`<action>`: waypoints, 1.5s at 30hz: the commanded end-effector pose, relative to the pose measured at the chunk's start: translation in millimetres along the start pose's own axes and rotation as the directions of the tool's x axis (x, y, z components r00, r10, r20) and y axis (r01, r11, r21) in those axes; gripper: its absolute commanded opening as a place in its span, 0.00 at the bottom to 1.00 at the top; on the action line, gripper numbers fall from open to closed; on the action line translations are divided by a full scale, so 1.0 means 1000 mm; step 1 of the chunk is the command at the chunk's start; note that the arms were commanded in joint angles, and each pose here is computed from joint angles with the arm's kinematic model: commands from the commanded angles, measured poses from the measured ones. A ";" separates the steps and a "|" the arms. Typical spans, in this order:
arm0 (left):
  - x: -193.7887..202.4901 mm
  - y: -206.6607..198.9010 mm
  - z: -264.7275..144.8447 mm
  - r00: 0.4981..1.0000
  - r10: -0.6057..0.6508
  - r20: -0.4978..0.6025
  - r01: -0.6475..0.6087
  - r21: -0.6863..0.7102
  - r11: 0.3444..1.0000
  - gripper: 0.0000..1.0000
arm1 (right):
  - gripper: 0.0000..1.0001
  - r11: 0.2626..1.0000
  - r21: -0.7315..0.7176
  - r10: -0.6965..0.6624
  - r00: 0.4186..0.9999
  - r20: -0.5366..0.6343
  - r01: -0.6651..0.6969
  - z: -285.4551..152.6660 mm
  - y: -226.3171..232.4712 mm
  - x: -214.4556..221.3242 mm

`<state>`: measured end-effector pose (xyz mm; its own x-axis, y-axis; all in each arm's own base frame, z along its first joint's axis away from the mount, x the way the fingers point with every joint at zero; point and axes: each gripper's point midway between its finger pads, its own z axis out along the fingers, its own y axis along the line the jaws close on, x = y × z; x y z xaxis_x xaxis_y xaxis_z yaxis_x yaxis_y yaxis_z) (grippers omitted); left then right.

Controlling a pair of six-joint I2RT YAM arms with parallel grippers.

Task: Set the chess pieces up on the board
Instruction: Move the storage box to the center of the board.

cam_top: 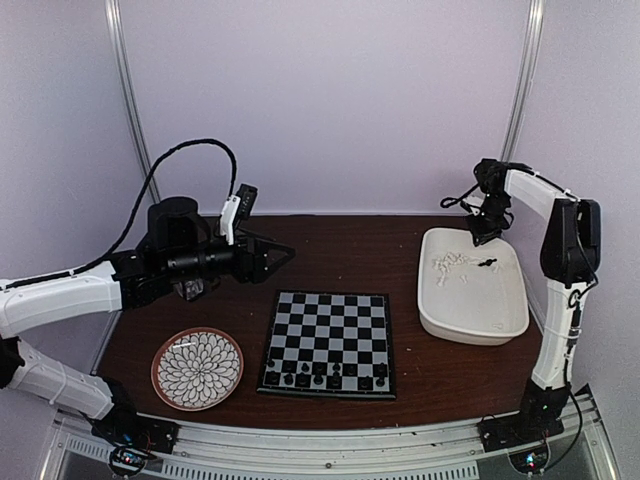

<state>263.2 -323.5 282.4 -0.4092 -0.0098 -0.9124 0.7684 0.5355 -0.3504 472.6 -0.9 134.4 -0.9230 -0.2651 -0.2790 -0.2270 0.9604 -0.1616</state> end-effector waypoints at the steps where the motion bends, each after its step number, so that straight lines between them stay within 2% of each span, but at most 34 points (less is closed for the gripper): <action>1: -0.011 -0.021 -0.003 0.999 0.009 0.032 -0.012 0.103 0.995 0.72 | 0.20 0.994 0.086 0.067 0.997 -0.034 -0.064 0.029 -0.020 -0.008; 5: -0.007 -0.020 -0.006 1.000 0.005 0.016 -0.006 0.095 0.995 0.72 | 0.23 0.987 0.156 0.061 0.995 -0.081 -0.048 0.050 -0.035 -0.007; 10: -0.002 -0.017 -0.006 1.000 -0.010 0.012 0.009 0.088 0.996 0.73 | 0.23 0.985 0.162 0.070 0.992 -0.104 -0.053 0.070 -0.036 -0.011; 12: -0.001 -0.018 -0.005 1.000 -0.017 0.005 0.017 0.095 0.995 0.73 | 0.23 0.981 0.176 0.103 0.988 -0.113 -0.082 0.076 -0.052 -0.005; 20: -0.001 -0.020 0.000 0.999 -0.035 -0.008 0.036 0.110 0.993 0.72 | 0.23 0.967 0.246 0.095 0.988 -0.118 -0.064 0.076 -0.065 -0.004; 29: -0.001 -0.025 0.002 0.999 -0.044 -0.016 0.046 0.140 0.989 0.71 | 0.24 0.912 0.407 0.038 0.977 -0.208 0.051 0.076 -0.088 0.008; 41: 0.003 -0.025 0.000 0.998 -0.049 -0.025 0.052 0.144 0.988 0.71 | 0.26 0.890 0.412 -0.075 0.955 -0.287 0.193 0.081 -0.092 0.004; 45: 0.004 -0.025 -0.002 0.998 -0.051 -0.021 0.053 0.142 0.988 0.71 | 0.27 0.873 0.395 -0.152 0.930 -0.333 0.285 0.084 -0.076 0.001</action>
<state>244.7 -335.0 272.9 -0.4888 0.0155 -0.8722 0.7886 0.4354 -0.4342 512.6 -89.2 64.1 -0.9521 -0.3055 0.0136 -0.2606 0.7872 -0.5590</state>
